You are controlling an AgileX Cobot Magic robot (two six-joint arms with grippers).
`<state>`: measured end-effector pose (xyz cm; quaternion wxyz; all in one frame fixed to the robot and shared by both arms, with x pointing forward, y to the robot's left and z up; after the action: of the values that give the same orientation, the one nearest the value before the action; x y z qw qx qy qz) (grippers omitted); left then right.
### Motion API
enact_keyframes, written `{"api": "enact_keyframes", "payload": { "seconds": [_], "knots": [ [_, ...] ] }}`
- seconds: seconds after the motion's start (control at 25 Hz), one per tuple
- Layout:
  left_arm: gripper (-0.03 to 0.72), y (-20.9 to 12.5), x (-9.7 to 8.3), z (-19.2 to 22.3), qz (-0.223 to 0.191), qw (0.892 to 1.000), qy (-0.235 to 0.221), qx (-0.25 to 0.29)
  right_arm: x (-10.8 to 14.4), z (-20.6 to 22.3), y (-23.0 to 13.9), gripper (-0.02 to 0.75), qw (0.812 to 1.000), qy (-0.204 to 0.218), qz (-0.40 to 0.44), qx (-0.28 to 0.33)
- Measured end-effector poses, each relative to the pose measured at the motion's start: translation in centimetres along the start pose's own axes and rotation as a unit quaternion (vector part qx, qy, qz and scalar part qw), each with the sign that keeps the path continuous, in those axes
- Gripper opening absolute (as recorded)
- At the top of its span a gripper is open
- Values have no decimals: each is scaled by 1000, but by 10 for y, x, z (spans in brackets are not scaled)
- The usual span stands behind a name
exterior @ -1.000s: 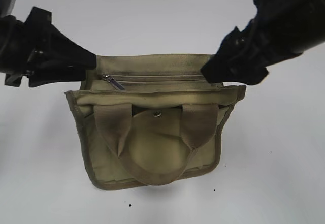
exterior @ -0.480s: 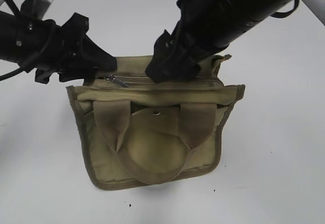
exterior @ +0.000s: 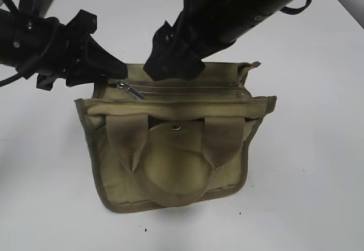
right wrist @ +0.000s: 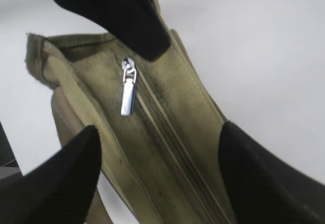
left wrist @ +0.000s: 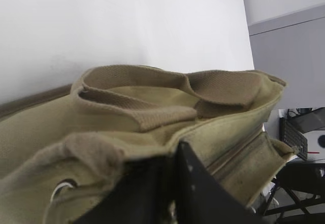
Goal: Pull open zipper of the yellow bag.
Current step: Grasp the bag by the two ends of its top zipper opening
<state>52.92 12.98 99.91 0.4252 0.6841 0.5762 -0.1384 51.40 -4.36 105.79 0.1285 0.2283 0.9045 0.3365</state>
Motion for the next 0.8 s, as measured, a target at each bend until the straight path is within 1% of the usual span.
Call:
{"api": "enact_keyframes", "payload": {
  "seconds": [0.04, 0.08, 0.16, 0.28, 0.36, 0.44, 0.6, 0.8],
  "knots": [
    [29, 0, 0, 0, -1, 1000, -1, 0, 0, 3, 1, 558, 1000, 3, -1, -3],
    [15, 0, 0, 0, -1, 1000, -2, 0, 0, 7, 1, 558, 1000, 6, -3, -5],
    [9, 0, -2, 0, -6, 1000, -9, 2, 1, 16, 0, 545, 1000, 16, -4, -3],
    [9, 0, -7, -1, -7, 1000, -22, 6, 3, 27, -4, 486, 1000, 28, -6, 5],
    [8, 3, -13, -5, -1, 1000, -29, 2, 3, 31, -4, 447, 999, 33, -7, 5],
    [8, 5, -19, -7, 7, 999, -38, 3, 4, 32, -2, 423, 999, 34, -9, -4],
    [7, 6, -24, -9, 13, 999, -46, 6, 3, 32, 2, 409, 999, 34, -14, -19],
    [7, 6, -27, -9, 6, 998, -57, 7, 2, 40, -1, 406, 999, 35, -15, -12]
  ]
}}
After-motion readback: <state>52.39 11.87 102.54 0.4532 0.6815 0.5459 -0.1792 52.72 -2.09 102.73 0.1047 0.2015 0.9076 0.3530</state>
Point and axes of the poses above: a point on each arm's last joint axis where the gripper is mounted, z pointing out along that axis toward the gripper, x along the wrist's bending axis when the last joint is at zero, y = z × x, the point moved 4 cm from there along z, pointing out along that axis toward the gripper, and after that the axes turned 5 degrees about z, right-handed, at the moved point
